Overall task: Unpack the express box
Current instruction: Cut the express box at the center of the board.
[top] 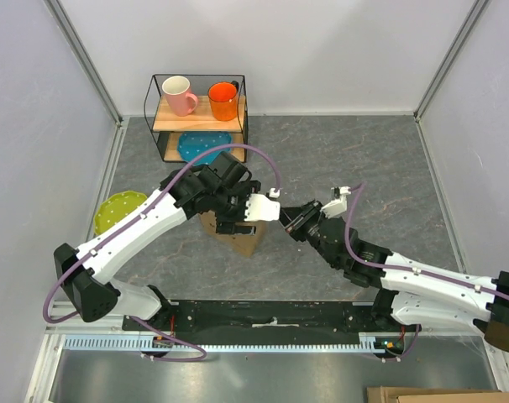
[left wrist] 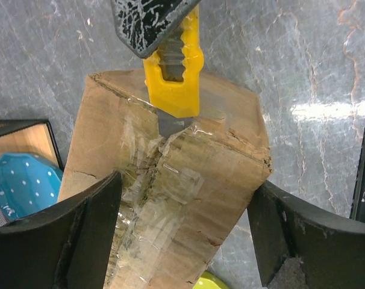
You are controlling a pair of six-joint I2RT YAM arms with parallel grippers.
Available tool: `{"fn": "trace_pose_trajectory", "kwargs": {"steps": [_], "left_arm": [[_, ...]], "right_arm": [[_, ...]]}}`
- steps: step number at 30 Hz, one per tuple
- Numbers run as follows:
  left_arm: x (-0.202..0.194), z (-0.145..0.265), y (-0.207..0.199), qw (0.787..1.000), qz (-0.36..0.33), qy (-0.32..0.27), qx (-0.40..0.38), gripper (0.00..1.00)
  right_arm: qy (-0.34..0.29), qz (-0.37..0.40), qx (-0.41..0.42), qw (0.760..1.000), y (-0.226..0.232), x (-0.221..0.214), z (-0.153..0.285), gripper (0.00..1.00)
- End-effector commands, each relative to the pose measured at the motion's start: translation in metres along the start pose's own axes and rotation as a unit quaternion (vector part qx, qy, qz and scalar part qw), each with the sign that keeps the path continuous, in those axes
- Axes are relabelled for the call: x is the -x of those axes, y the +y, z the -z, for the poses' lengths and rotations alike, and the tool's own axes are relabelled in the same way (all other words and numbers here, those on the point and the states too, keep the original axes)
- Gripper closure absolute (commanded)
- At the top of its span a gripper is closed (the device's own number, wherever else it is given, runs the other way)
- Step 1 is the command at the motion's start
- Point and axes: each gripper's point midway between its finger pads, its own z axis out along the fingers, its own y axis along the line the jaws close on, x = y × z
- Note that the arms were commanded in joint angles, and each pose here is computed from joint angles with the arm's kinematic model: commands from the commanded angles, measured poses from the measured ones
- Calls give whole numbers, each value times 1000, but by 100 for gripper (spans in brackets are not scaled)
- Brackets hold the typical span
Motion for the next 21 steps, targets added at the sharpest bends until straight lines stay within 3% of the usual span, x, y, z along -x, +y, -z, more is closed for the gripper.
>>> {"fn": "trace_pose_trajectory", "kwargs": {"steps": [1,11,21], "left_arm": [[15,-29,37,997,40,-24,56,98],[0,-32,35,997,47,0,65,98],[-17,-42,34,995,69,24,67,98]], "right_arm": [[250,46,-29,967,-43,-93,59,100],[338,42,-13,940,-50,-111,82,100],[342,7,-11,939,-57,-98,105,100]]}}
